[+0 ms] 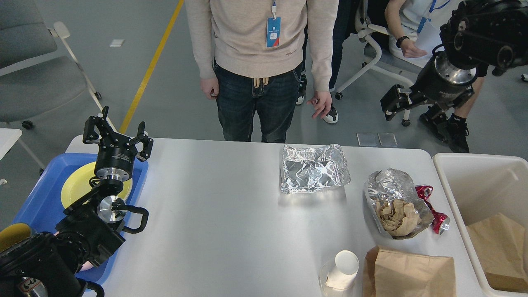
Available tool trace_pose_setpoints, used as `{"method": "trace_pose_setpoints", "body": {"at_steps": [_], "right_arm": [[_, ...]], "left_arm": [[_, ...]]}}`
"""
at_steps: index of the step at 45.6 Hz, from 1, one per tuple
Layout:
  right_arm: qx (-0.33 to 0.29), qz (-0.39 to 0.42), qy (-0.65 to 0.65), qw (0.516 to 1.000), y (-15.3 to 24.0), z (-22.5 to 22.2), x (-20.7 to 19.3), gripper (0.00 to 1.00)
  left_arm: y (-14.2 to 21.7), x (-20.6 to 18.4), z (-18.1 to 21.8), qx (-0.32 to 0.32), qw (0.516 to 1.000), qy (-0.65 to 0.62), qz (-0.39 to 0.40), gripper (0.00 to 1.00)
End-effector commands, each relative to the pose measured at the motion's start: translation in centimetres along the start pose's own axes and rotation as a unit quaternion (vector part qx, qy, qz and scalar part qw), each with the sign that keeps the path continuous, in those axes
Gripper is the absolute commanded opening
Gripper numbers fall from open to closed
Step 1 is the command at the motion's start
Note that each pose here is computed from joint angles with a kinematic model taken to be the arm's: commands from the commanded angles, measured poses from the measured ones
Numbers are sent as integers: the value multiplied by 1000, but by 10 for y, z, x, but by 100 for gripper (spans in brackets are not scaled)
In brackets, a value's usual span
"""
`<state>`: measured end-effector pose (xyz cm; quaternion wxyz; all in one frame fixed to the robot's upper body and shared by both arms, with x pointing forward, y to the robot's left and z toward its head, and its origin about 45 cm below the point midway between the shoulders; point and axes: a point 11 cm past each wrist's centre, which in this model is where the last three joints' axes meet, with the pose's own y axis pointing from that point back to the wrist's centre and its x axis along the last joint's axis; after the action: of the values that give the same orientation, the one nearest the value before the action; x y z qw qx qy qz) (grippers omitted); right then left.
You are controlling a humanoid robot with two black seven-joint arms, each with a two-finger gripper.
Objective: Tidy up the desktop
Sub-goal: 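Move the right gripper back over the crumpled foil packet, then lower the right gripper and grasp the crumpled foil packet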
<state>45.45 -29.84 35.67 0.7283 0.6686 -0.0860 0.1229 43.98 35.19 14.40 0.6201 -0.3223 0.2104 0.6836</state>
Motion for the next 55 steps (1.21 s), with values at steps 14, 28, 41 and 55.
{"method": "trace_pose_setpoints", "body": {"at_steps": [14,28,41,55], "right_arm": [[58,75,14,995,-109,-50,-18,99],[79,177,32,981,-219,-106,-63,99],[65,218,46,973,-250,-118,-84,98],[58,231,46,970,-253,-111,-85,97]], "left_arm": [[0,0,0,0,1000,0,0,97],[0,0,0,0,1000,0,0,96],[0,0,0,0,1000,0,0,97],[0,0,0,0,1000,0,0,97]]}}
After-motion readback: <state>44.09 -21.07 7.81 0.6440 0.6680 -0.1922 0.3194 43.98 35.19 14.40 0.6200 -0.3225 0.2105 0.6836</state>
